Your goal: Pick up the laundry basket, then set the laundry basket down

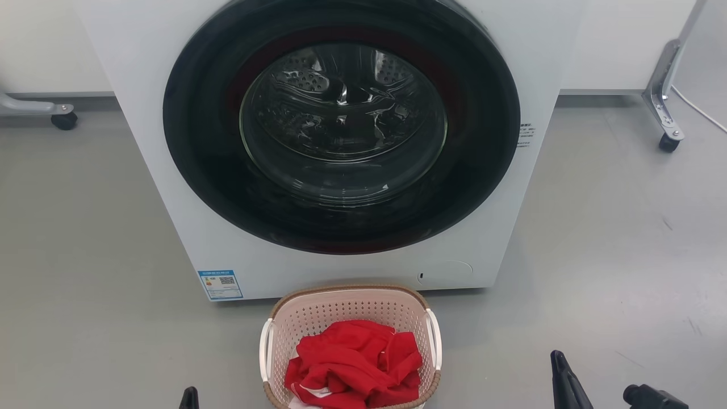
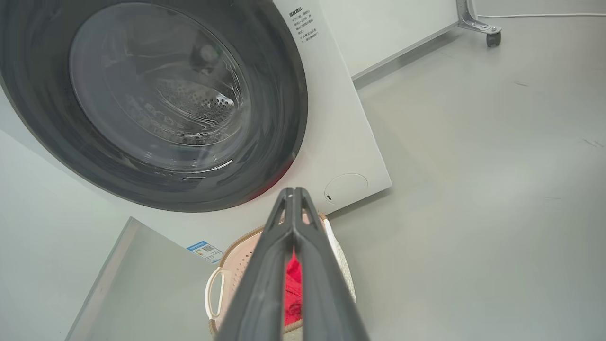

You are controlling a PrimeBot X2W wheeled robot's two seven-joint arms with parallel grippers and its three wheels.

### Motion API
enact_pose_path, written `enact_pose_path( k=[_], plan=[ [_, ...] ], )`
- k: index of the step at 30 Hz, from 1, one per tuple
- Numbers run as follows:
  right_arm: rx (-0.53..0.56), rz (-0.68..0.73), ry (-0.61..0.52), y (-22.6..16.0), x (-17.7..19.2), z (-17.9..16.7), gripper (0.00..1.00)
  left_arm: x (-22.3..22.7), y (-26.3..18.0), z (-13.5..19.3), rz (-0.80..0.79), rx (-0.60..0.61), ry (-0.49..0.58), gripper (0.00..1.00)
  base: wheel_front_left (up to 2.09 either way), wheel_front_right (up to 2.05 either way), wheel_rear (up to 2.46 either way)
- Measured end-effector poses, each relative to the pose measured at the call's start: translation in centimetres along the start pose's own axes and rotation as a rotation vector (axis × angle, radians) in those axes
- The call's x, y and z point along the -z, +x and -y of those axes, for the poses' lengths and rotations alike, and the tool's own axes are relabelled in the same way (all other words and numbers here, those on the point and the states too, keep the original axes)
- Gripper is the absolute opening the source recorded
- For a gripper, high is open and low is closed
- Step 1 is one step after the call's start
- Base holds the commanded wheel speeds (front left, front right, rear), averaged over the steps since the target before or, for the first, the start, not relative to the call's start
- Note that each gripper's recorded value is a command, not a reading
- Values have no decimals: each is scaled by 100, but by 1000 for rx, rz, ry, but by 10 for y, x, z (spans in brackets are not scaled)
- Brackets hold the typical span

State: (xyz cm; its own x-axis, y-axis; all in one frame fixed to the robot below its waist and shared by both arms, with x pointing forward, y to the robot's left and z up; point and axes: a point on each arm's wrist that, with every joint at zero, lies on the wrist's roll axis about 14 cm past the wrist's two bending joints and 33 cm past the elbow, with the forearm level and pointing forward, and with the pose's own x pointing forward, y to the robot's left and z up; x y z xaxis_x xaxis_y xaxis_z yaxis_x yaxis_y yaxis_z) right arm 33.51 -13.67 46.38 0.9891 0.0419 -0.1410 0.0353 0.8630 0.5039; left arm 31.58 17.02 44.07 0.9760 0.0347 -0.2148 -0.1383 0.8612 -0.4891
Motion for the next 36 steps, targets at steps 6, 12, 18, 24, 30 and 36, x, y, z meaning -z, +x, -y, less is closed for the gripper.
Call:
enact_pose_path(
  k=[6, 12, 18, 24, 30, 36],
  plan=[
    [23, -16, 83, 2, 0, 8, 0, -2, 5, -2, -10, -9, -84, 0, 0, 0, 0],
    [29, -17, 163, 8, -5, 11, 0, -4, 9, -4, -20, -15, -169, 0, 0, 0, 0],
    [49, -30, 246, 9, -4, 18, 0, -6, 14, -3, -27, -10, -251, 0, 0, 0, 0],
    [52, -29, 329, 14, -9, 21, 0, -9, 18, -3, -30, -7, -331, 0, 0, 0, 0],
    [60, -30, 415, 16, -10, 26, 0, -11, 23, -3, -33, -3, -408, 0, 0, 0, 0],
    [59, -27, 497, 19, -15, 29, 0, -15, 27, -2, -36, 6, -490, 0, 0, 0, 0]
  ],
)
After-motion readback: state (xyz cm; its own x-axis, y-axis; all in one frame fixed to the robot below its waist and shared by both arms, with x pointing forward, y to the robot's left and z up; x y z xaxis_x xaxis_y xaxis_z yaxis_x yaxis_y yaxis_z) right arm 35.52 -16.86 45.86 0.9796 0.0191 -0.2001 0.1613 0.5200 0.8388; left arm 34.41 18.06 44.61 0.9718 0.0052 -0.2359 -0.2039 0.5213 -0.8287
